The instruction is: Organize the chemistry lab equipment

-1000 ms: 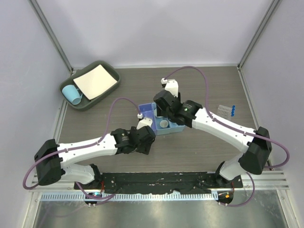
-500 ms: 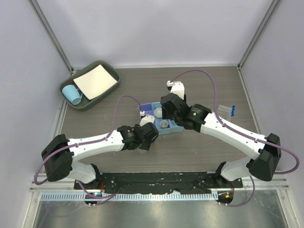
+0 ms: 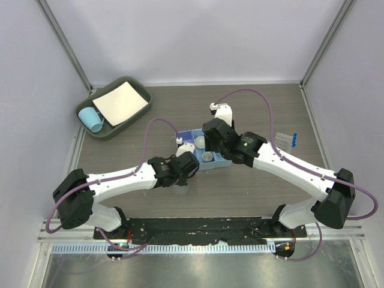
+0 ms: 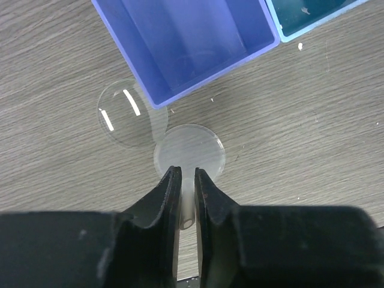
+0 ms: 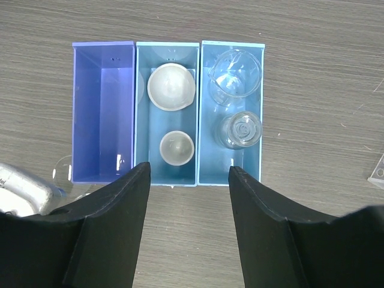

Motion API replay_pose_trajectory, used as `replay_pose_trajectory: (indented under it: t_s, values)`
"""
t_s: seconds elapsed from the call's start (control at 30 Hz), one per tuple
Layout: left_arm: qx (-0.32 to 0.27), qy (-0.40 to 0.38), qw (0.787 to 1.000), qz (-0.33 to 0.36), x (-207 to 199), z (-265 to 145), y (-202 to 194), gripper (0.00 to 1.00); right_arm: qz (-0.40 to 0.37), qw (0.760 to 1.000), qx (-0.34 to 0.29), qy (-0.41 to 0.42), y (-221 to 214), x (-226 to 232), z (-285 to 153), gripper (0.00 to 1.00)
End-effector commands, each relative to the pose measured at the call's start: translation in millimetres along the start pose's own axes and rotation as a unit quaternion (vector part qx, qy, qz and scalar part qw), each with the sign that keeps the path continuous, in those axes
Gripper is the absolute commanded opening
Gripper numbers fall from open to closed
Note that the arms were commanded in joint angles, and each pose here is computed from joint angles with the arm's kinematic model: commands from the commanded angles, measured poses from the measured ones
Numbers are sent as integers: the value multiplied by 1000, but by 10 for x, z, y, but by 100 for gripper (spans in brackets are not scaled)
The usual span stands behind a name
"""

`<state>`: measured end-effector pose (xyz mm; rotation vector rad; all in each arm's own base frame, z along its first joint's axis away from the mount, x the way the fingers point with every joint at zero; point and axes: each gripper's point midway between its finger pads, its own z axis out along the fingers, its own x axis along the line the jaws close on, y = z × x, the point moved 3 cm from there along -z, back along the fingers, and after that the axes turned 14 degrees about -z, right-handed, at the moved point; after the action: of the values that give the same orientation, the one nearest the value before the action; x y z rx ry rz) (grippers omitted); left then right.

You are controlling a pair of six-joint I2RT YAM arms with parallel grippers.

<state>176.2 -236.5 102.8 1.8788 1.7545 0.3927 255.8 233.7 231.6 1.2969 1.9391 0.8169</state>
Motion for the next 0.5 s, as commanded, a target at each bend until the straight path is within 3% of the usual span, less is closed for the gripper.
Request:
replay_pose_trajectory:
  t_s: [0.0,0.03,0.07,0.47]
  values:
    - [-10,-11,1000,-10,-38,-1,48,13,9,1000,-18,1,66,3,-20,60]
    - [-7,-9,1000,-9,-27,-19,45,3,8,1000,-16,1,52,5,-12,60]
    - [-5,-8,1000,-9,-16,-39,39,0,8,1000,-17,2,53,5,-16,59]
    - [-6,-24,1000,-18,18,-574,248,0,12,1000,-24,-1,56,-37,-55,59]
